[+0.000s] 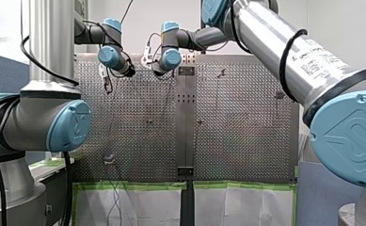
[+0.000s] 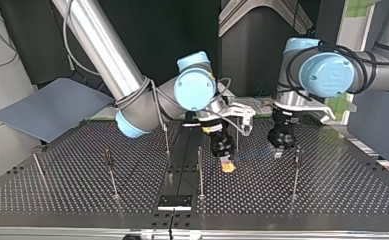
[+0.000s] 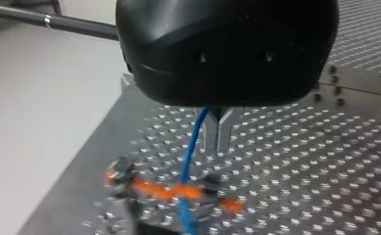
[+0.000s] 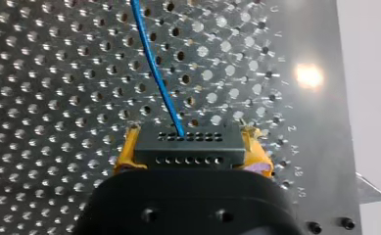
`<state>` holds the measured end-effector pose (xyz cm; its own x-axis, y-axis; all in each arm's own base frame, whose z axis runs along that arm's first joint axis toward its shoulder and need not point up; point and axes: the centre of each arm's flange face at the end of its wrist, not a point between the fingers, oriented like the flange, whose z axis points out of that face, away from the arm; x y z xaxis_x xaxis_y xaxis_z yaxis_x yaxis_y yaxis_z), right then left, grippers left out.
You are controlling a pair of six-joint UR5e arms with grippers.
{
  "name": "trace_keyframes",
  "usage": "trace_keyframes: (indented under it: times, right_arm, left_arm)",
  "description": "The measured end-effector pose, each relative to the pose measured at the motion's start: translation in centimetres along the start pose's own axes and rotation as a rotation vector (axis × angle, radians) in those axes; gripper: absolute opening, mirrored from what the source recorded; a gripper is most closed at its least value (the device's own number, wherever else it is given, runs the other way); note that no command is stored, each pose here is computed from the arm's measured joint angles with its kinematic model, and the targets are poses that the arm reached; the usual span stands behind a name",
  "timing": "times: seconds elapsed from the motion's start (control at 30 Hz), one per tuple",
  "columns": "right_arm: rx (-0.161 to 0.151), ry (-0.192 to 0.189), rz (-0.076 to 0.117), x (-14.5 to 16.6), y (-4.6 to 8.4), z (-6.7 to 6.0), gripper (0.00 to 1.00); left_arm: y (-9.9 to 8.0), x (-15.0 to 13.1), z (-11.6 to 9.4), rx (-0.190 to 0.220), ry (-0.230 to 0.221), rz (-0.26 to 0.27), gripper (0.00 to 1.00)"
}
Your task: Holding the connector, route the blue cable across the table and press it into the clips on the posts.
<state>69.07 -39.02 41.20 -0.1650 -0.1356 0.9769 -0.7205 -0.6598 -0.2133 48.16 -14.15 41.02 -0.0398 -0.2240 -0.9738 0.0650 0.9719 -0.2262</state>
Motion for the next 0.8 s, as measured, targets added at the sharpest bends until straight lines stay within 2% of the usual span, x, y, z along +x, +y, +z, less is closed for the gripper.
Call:
trace_keyframes:
  times: [0.17,0.5,0.67,0.8]
  right_arm:
    - [-0.001,-0.033,-0.005,-1.6,-0.1,-0.4,0.0]
    - [-0.013,-0.104,-0.021,-4.8,0.5,-1.4,0.0]
    - [-0.023,-0.129,-0.029,-5.9,1.1,-1.8,0.0]
    - [-0.032,-0.16,-0.04,-7.4,1.6,-2.3,0.0]
  left_arm:
    - [-0.2,0.4,-1.5,-0.025,0.004,0.009,0.0]
    - [-0.7,0.6,-4.4,-0.064,-0.065,-0.014,0.0]
    - [-0.6,2.8,-4.5,-0.075,-0.05,-0.025,0.0]
    - [-0.6,5.7,-4.5,-0.087,-0.017,-0.018,0.0]
